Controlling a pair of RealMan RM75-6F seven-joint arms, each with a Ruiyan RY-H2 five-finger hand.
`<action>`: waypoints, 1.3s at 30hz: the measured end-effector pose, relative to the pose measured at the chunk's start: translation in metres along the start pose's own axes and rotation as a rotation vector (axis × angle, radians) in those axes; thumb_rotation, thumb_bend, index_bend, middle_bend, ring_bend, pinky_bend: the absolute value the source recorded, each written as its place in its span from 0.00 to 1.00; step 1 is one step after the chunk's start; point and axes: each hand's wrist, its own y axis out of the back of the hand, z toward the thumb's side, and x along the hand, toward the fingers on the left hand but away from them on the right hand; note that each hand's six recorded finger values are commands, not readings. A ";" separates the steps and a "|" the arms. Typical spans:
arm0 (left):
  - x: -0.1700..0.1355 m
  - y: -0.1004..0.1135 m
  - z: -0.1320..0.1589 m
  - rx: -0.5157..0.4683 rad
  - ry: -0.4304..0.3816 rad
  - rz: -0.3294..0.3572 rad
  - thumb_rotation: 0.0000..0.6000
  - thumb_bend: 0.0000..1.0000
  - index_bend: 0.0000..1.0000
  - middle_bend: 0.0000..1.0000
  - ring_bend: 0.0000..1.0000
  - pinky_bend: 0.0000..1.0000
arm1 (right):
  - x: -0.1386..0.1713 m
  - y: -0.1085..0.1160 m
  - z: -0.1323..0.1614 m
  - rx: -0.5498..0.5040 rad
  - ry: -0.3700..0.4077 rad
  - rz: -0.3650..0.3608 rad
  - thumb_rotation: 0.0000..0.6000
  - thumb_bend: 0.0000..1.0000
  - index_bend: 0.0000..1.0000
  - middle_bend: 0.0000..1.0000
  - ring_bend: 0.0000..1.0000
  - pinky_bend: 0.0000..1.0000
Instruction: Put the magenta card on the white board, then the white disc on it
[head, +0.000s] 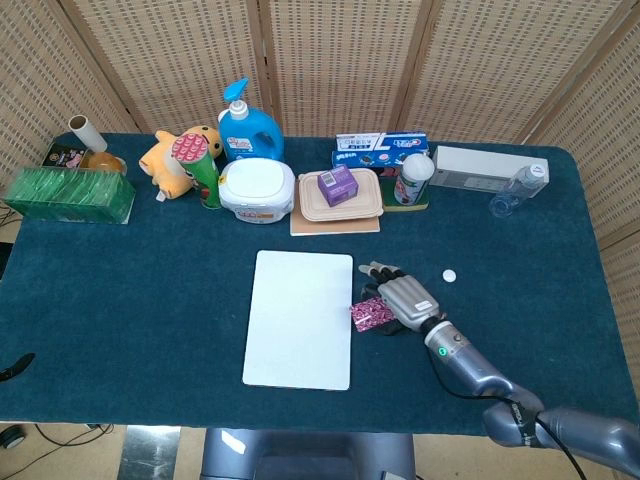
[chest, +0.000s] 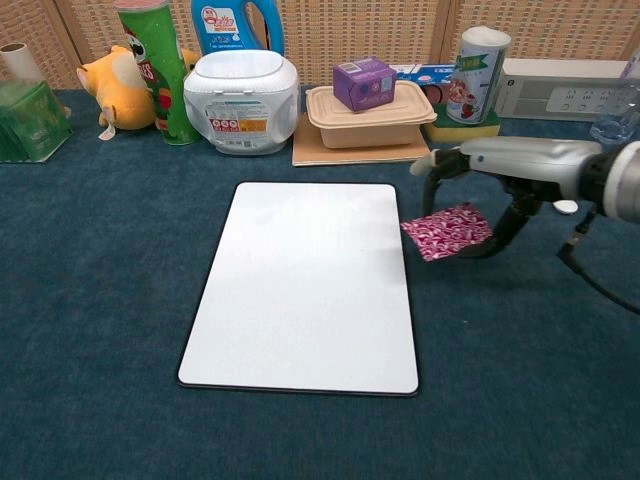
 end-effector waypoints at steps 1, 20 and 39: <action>0.000 0.000 0.000 -0.002 -0.001 0.000 1.00 0.10 0.00 0.00 0.00 0.00 | -0.005 0.001 0.008 0.000 0.008 0.002 1.00 0.31 0.54 0.09 0.01 0.11; -0.003 0.005 -0.004 -0.025 -0.027 -0.002 1.00 0.10 0.00 0.00 0.00 0.00 | -0.051 -0.026 0.101 -0.047 0.041 0.062 1.00 0.31 0.54 0.09 0.01 0.11; -0.002 0.007 -0.006 -0.030 -0.026 0.001 1.00 0.10 0.00 0.00 0.00 0.00 | -0.065 -0.034 0.114 -0.111 -0.031 0.056 1.00 0.08 0.13 0.03 0.00 0.09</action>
